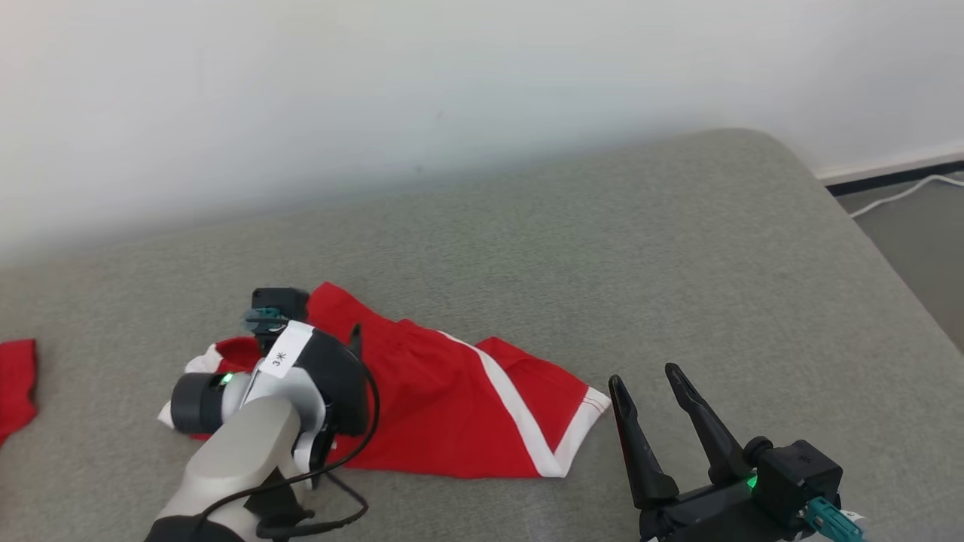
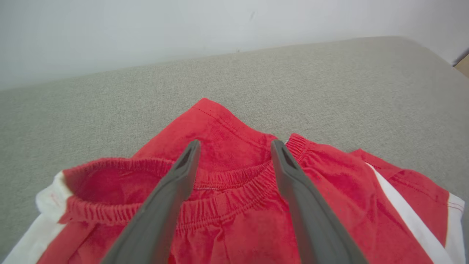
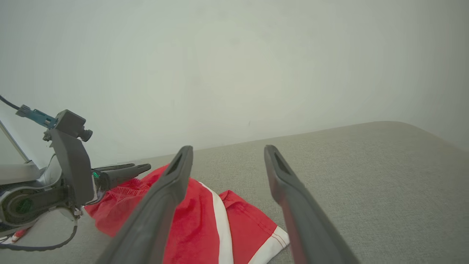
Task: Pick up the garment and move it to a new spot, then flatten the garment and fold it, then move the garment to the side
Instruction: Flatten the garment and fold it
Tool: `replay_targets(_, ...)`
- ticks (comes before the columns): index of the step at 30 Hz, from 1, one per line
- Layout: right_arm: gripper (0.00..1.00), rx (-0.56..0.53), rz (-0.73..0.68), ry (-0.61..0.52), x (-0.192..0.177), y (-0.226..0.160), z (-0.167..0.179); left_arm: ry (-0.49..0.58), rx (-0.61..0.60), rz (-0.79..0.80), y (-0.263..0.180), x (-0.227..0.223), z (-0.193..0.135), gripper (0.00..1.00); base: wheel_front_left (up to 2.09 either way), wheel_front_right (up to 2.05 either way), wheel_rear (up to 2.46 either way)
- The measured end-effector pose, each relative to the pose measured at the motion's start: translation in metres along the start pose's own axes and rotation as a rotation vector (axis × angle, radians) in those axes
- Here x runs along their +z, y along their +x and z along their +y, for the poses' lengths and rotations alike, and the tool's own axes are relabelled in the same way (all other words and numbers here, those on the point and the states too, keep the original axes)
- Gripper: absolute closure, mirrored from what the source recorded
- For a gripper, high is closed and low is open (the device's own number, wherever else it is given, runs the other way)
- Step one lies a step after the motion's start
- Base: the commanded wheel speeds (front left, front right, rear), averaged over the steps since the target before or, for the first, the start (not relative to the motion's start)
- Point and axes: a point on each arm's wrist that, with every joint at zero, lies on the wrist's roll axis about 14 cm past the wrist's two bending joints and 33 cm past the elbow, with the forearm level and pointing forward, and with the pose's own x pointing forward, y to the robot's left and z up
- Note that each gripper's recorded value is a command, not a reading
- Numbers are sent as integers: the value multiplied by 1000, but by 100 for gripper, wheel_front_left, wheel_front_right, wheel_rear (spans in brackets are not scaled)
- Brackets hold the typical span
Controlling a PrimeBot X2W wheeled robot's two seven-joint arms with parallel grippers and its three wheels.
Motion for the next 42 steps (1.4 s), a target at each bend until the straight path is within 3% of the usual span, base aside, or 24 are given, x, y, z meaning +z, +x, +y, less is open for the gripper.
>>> replay_targets(6, 0, -65, -11, -9, 5, -10, -18, 24, -9, 183, 8, -35, -11, 0, 0, 0, 0)
replay_targets(16, 0, -134, -3, -19, 4, -21, -35, 85, -93, 229, 30, -4, -46, 0, 0, 0, 0)
replay_targets(26, 0, -196, -4, -20, 4, -32, -50, 151, -106, 396, 33, -26, -58, 0, 0, 0, 0)
replay_targets(27, 0, -204, -5, -21, 5, -33, -52, 152, -102, 402, 34, -25, -58, 14, 0, 0, 0)
replay_targets(28, 0, -210, -7, -22, 5, -33, -53, 154, -101, 409, 35, -23, -58, 50, 0, 0, 0)
replay_targets(30, 0, -212, -9, -23, 5, -33, -54, 160, -98, 420, 35, -21, -57, 58, 0, 0, 0)
replay_targets(32, 0, -212, -8, -23, 5, -33, -54, 167, -90, 436, 35, -24, -55, 51, 0, 0, 0)
replay_targets(33, 0, -212, -7, -23, 5, -33, -54, 169, -82, 444, 35, -26, -53, 26, 0, 0, 0)
replay_targets(34, 0, -212, -6, -23, 4, -32, -54, 171, -76, 452, 35, -26, -51, 11, 0, 0, 0)
replay_targets(35, 0, -211, -8, -23, 5, -32, -53, 176, -71, 457, 35, -25, -49, 5, 0, 0, 0)
replay_targets(37, 0, -210, -6, -23, 4, -31, -53, 177, -68, 461, 37, -23, -48, 0, 0, 0, 0)
replay_targets(42, 0, -211, 4, -24, 1, -29, -53, 174, -56, 478, 40, -25, -41, 0, 0, 0, 0)
